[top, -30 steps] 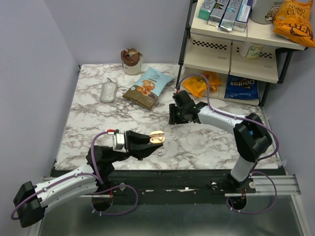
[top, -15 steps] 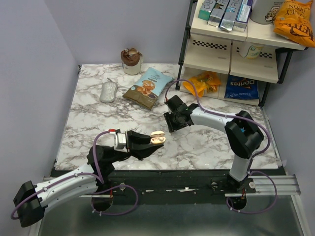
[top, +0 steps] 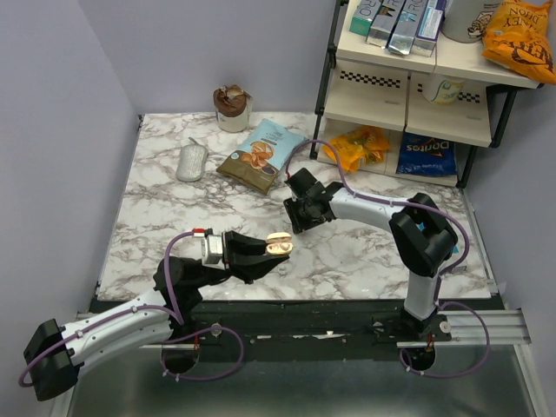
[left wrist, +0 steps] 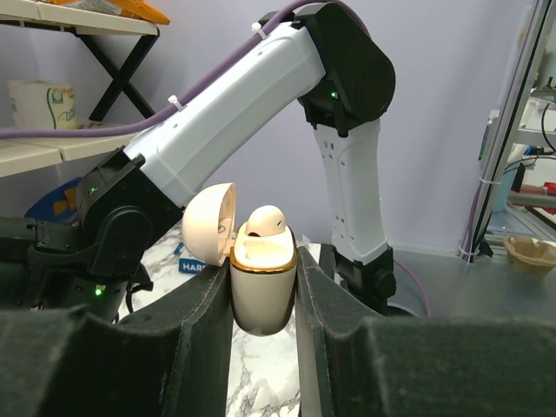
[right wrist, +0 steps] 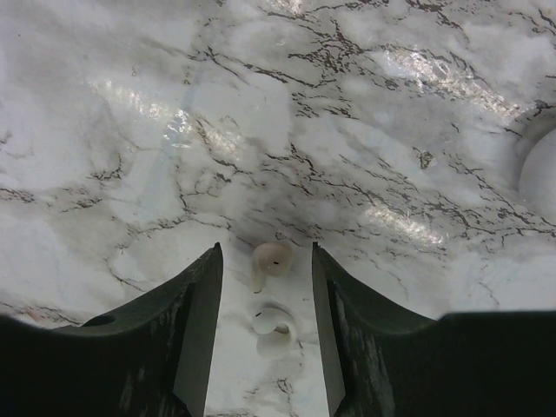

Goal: Insert the wireless bluetooth earbuds into the charging case
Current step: Pick up the earbud from the center of the board.

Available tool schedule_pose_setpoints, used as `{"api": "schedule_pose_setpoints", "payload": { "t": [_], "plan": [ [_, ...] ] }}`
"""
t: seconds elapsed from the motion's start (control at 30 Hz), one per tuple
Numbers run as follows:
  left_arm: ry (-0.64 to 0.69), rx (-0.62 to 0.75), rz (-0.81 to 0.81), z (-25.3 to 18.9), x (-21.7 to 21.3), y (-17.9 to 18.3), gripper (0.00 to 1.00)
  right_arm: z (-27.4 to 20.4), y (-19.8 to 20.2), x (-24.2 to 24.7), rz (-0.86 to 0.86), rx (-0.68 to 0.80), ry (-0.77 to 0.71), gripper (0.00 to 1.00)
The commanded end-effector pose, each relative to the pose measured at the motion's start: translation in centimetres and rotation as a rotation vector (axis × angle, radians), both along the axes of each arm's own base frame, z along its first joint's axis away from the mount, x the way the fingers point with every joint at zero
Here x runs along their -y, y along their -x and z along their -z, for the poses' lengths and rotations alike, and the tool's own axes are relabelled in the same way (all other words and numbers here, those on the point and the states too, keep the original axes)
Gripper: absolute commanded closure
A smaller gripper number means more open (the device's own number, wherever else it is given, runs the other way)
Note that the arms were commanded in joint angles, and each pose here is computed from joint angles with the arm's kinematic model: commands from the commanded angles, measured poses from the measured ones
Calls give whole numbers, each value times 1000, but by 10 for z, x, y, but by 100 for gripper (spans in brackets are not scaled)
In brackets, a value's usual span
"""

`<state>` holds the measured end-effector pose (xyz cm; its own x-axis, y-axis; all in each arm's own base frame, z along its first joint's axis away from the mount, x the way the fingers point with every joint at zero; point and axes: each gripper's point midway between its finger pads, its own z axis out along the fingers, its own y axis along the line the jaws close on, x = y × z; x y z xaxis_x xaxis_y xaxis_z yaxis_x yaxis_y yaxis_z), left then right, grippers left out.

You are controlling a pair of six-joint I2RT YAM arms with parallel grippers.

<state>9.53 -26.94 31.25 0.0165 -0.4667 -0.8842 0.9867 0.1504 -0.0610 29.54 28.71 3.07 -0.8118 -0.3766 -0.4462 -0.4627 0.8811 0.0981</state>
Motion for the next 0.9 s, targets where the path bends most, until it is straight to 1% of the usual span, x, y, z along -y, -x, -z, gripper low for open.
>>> {"api": "schedule_pose_setpoints", "payload": {
  "t": [0.0, 0.13, 0.23, 0.4, 0.57, 0.87],
  "plan": [
    [19, 9, -15, -4, -3, 0, 100, 14, 4, 1, 5, -34, 43, 48],
    [19, 7, -21, -3, -4, -1, 100, 21, 8, 6, 14, -45, 58, 49],
    [17, 7, -18, -2, -4, 0, 100, 24, 9, 8, 20, -48, 58, 53],
    [17, 7, -17, -3, -3, 0, 100, 25, 11, 7, 26, -54, 56, 63],
    [11, 2, -15, 0, -2, 0, 100, 26, 15, 13, 31, -55, 66, 65],
    [15, 0, -10, -2, -2, 1, 100, 20, 15, 11, 45, -46, 43, 85]
  ]
}}
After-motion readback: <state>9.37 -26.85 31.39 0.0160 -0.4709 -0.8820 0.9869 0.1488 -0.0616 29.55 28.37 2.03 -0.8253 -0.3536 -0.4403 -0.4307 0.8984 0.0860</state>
